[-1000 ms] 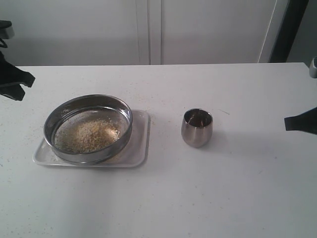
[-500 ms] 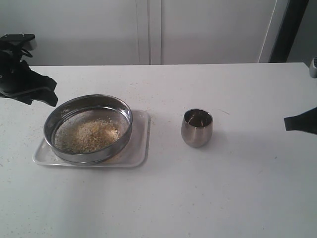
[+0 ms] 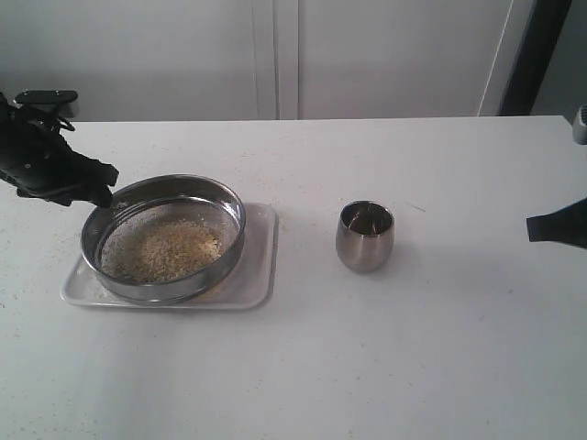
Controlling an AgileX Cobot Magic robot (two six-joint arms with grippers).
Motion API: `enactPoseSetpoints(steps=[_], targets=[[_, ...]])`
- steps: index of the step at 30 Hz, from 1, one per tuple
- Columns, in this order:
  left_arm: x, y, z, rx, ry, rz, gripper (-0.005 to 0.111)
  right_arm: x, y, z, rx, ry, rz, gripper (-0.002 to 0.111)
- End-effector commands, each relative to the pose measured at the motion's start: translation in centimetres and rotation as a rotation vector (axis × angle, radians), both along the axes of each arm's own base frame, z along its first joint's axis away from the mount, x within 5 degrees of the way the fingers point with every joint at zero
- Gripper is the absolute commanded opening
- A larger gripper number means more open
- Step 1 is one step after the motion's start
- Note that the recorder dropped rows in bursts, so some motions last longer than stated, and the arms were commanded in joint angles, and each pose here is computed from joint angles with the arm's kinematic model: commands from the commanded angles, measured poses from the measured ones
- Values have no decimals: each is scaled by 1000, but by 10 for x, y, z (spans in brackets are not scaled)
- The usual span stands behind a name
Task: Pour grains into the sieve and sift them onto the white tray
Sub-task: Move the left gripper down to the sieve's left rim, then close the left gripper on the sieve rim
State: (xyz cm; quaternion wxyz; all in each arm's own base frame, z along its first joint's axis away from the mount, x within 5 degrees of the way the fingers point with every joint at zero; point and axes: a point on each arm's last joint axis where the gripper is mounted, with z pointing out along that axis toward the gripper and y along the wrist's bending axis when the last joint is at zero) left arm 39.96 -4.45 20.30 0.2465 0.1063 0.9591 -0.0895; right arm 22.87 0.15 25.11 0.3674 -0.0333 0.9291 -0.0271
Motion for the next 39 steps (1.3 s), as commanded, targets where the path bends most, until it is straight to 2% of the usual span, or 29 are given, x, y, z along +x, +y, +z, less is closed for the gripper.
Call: enactPoseSetpoints(steps=[1, 10, 13, 16, 17, 32, 35, 39], targets=[[6, -2, -10, -5, 0, 15, 60, -1, -1, 1, -8, -11, 4, 0], [11, -4, -31, 2, 30, 17, 60, -1, -1, 1, -5, -12, 1, 0], [10, -15, -31, 9, 17, -13, 60, -1, -1, 1, -5, -12, 1, 0], [9, -32, -31, 60, -11, -83, 56, -1, -1, 1, -5, -12, 1, 0], [9, -35, -30, 52, -21, -70, 56, -1, -1, 1, -5, -12, 1, 0], [13, -35, -47, 59, 4, -55, 56, -1, -1, 1, -5, -12, 1, 0], [13, -34, -47, 60, 4, -56, 43, -1, -1, 1, -5, -12, 1, 0], [11, -35, -47, 60, 22, -61, 14, -1, -1, 1, -5, -12, 1, 0]])
